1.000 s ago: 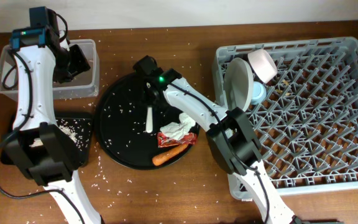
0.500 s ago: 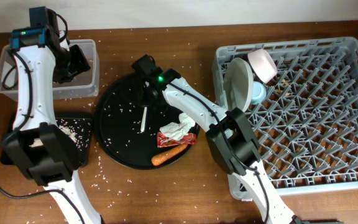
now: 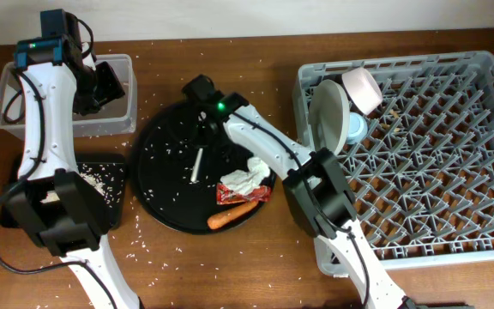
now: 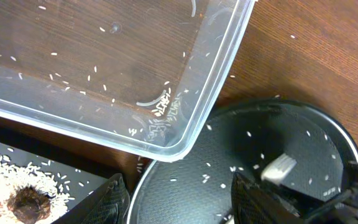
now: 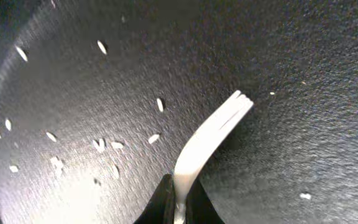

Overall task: Sort waste into correct bins and load items into the dishwasher rack
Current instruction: 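Lay the white fork in the dish rack with the right gripper, then grasp the crumpled white tissue with the left gripper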

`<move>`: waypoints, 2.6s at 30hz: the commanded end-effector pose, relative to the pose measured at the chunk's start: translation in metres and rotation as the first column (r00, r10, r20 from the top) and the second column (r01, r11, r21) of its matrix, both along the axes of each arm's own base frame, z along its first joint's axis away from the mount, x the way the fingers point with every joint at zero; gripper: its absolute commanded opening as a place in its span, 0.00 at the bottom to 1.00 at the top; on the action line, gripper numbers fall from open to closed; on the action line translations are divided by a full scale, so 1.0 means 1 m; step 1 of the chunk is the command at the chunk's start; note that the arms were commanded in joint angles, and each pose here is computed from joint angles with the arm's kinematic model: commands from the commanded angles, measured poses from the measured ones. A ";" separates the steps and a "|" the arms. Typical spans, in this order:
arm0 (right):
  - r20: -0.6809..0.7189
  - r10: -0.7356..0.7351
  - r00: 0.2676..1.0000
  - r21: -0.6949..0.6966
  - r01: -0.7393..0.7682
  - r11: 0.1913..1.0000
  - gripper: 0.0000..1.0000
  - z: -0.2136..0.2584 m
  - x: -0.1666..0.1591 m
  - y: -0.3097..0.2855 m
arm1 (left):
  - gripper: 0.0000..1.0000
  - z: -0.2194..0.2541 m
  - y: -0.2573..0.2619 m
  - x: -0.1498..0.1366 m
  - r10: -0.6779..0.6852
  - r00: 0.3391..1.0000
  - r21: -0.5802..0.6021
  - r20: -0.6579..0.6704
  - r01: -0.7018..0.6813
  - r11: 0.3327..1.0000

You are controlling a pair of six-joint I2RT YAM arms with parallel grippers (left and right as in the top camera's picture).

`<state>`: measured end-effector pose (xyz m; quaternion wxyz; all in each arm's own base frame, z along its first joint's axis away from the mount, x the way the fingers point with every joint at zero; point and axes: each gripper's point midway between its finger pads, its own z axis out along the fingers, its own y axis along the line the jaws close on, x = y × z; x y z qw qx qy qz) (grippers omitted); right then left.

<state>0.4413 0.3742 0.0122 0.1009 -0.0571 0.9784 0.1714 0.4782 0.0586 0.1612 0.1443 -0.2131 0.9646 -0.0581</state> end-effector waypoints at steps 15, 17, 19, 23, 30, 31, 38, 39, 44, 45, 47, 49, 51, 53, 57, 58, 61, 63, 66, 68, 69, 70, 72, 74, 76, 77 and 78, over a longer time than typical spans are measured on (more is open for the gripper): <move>0.335 0.073 0.939 -0.247 0.013 0.969 0.04 0.334 -0.068 -0.251 | 0.55 0.015 0.002 0.004 0.008 0.999 0.013 0.045 -0.009 1.000; 0.331 0.054 0.942 -0.272 0.040 0.961 0.04 0.340 -0.097 -0.268 | 0.55 0.014 0.002 0.003 0.008 0.999 0.012 0.040 -0.009 1.000; 0.277 -0.026 0.960 -0.359 0.129 0.924 0.04 0.322 -0.118 -0.297 | 0.55 0.014 0.002 0.003 0.008 0.999 0.013 0.042 -0.009 1.000; 0.171 -0.270 0.948 -0.550 0.319 0.772 0.04 0.238 -0.128 -0.361 | 0.55 0.015 0.002 0.004 0.008 0.999 0.013 0.046 -0.009 1.000; 0.104 -0.480 0.871 -0.380 0.481 0.790 0.47 0.125 -0.102 -0.396 | 0.55 0.015 0.002 0.004 0.008 0.999 0.013 0.045 -0.009 1.000; 0.106 -0.480 0.871 -0.379 0.481 0.790 0.51 0.126 -0.101 -0.396 | 0.55 0.015 0.002 0.004 0.008 0.999 0.013 0.045 -0.009 1.000; 0.235 -0.304 0.923 -0.206 0.353 0.913 0.68 0.227 -0.071 -0.341 | 0.63 0.017 -0.067 -0.003 -0.494 0.864 -0.017 0.091 0.498 0.867; 0.276 -0.287 0.917 -0.199 0.347 0.917 0.78 0.243 -0.067 -0.335 | 0.64 0.015 -0.083 -0.009 -0.556 0.828 -0.014 0.074 0.559 0.829; 0.310 -0.293 0.904 -0.186 0.360 0.914 0.99 0.256 -0.063 -0.335 | 0.75 -0.019 -0.213 -0.062 -0.816 0.575 -0.040 -0.058 0.815 0.578; 0.304 -0.293 0.907 -0.190 0.359 0.914 0.99 0.255 -0.064 -0.335 | 0.76 -0.028 -0.230 -0.075 -0.824 0.560 -0.066 -0.083 0.822 0.566; 0.298 -0.292 0.909 -0.192 0.357 0.914 0.98 0.254 -0.065 -0.335 | 0.76 -0.052 -0.253 -0.107 -0.860 0.483 -0.106 -0.163 0.858 0.502; 0.297 -0.292 0.909 -0.193 0.357 0.914 0.99 0.254 -0.066 -0.335 | 0.77 -0.085 -0.264 -0.139 -0.858 0.449 -0.155 -0.250 0.856 0.493; 0.286 -0.292 0.913 -0.198 0.355 0.914 0.99 0.252 -0.068 -0.336 | 0.77 -0.114 -0.263 -0.158 -0.852 0.432 -0.177 -0.295 0.852 0.493; 0.273 -0.292 0.917 -0.205 0.352 0.913 0.99 0.251 -0.071 -0.336 | 0.77 -0.124 -0.258 -0.167 -0.848 0.421 -0.195 -0.321 0.847 0.494; 0.263 -0.290 0.920 -0.210 0.348 0.914 0.99 0.249 -0.074 -0.336 | 0.77 -0.137 -0.249 -0.187 -0.842 0.392 -0.235 -0.371 0.837 0.494; 0.265 -0.290 0.919 -0.209 0.349 0.914 0.99 0.250 -0.074 -0.336 | 0.78 -0.142 -0.247 -0.191 -0.846 0.377 -0.240 -0.376 0.842 0.482; 0.268 -0.290 0.919 -0.208 0.350 0.914 0.99 0.250 -0.073 -0.336 | 0.77 -0.164 -0.237 -0.189 -0.837 0.377 -0.177 -0.395 0.863 0.473; 0.268 -0.290 0.919 -0.208 0.350 0.914 0.99 0.250 -0.073 -0.336 | 0.54 -0.174 -0.226 -0.180 -0.821 0.389 -0.100 -0.419 0.879 0.467; 0.271 -0.291 0.918 -0.206 0.350 0.914 0.99 0.250 -0.072 -0.336 | 0.00 -0.174 -0.227 -0.171 -0.820 0.401 -0.062 -0.408 0.884 0.463; 0.271 -0.291 0.918 -0.206 0.350 0.914 0.99 0.250 -0.072 -0.336 | 0.01 -0.169 -0.230 -0.164 -0.824 0.409 -0.051 -0.392 0.885 0.463; 0.271 -0.291 0.918 -0.206 0.350 0.914 0.99 0.250 -0.072 -0.336 | 0.00 -0.164 -0.233 -0.159 -0.826 0.414 -0.042 -0.382 0.885 0.463; 0.271 -0.290 0.918 -0.207 0.350 0.914 0.99 0.250 -0.072 -0.336 | 0.00 -0.154 -0.237 -0.149 -0.826 0.431 -0.028 -0.364 0.881 0.472; 0.270 -0.290 0.918 -0.207 0.350 0.914 0.99 0.250 -0.072 -0.336 | 0.00 -0.125 -0.244 -0.126 -0.827 0.466 0.006 -0.315 0.872 0.489; 0.267 -0.290 0.919 -0.209 0.349 0.914 0.98 0.250 -0.073 -0.336 | 0.00 -0.092 -0.246 -0.102 -0.825 0.502 0.042 -0.258 0.859 0.510; 0.264 -0.290 0.920 -0.210 0.349 0.913 0.99 0.249 -0.074 -0.336 | 0.00 -0.080 -0.244 -0.092 -0.821 0.521 0.060 -0.232 0.850 0.523; 0.263 -0.290 0.920 -0.211 0.348 0.913 0.99 0.249 -0.074 -0.336 | 0.00 -0.080 -0.242 -0.091 -0.818 0.526 0.059 -0.233 0.847 0.528; 0.262 -0.290 0.921 -0.212 0.348 0.913 0.99 0.249 -0.074 -0.336 | 0.00 -0.076 -0.237 -0.088 -0.810 0.540 0.063 -0.227 0.838 0.541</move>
